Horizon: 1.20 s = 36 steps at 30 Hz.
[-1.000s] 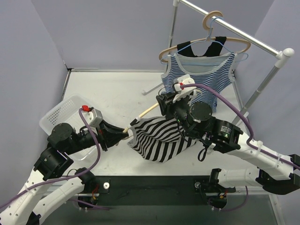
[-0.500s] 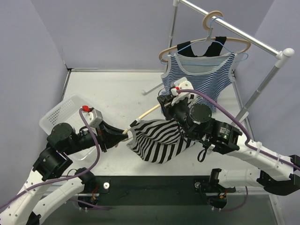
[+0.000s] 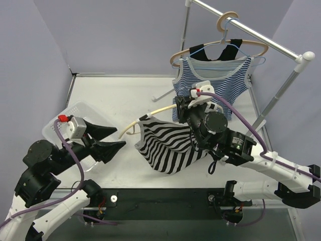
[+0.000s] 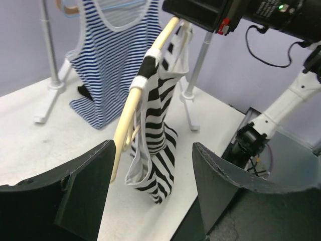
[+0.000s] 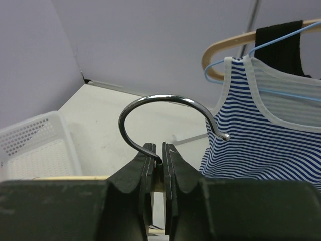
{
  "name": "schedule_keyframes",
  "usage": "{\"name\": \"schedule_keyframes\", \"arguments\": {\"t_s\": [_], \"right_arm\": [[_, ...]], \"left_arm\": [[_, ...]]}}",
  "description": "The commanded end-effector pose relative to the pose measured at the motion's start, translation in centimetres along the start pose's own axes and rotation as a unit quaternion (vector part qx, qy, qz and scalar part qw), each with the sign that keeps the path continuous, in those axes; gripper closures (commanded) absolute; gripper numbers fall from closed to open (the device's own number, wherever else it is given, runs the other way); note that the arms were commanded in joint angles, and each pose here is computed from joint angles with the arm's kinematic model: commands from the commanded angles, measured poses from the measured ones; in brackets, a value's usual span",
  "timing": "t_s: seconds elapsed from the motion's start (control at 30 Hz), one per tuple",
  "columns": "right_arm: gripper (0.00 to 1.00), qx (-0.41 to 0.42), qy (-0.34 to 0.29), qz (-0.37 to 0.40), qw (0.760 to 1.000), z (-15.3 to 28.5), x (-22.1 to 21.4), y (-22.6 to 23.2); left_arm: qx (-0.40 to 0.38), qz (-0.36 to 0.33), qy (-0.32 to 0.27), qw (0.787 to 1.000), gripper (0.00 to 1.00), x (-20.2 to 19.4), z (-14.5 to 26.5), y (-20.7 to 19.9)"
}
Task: Remove the tank top from the hanger
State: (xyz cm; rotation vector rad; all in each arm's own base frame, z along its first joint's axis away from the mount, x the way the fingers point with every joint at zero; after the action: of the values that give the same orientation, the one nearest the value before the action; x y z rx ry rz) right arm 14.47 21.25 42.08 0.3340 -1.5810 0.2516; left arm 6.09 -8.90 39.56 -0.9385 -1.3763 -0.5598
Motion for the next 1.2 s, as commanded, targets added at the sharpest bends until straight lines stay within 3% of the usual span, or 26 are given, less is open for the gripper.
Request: {"name": "schedule_keyframes", "arguments": {"t_s": [0.0,0.13,0.33,0.5,0.8,1.17], "right_arm": [[1.0,-0.065,-0.06,-0.054,0.995,-0.6,5.4,0.3],[1.0,-0.078,-0.061,-0.055,0.994,-1.5,6.3,1.5],[1.0,-0.058,-0.056,-0.072,0.994,-2.1,7.4,3.5],[1.0,-0.04,-0.046,-0.082,0.995,-1.3,6.9,4.6],[1.0,-0.023,-0.016,-0.12,0.992,0.3,5.2,4.7],[1.0,-0.013,-0.012,-0.156,0.988,1.3,4.6,3.9]], "left_arm": [[0.103,-0.017,-0.001,0.995,0.27,1.7,1.4,0.9],[0.1,-0.009,0.016,0.995,0.28,2.5,1.3,0.5],[0.048,0.005,-0.049,0.998,0.28,4.9,0.6,-0.6],[0.09,0.007,-0.043,0.995,0.28,4.2,-1.0,0.7],[0.046,0.016,-0.053,0.997,0.28,3.4,-1.7,0.3],[0.058,0.027,-0.057,0.996,0.28,3.2,-2.9,0.9]]}}
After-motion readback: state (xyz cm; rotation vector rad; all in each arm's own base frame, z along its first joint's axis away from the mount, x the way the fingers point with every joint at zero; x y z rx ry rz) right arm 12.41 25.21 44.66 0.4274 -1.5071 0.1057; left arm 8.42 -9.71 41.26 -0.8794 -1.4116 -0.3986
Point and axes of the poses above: each gripper's point midway between its finger pads, its own z axis back along the fingers, its own y axis along the line the jaws close on, x = y × z, the point moved 10 cm from there along z, back along the fingers
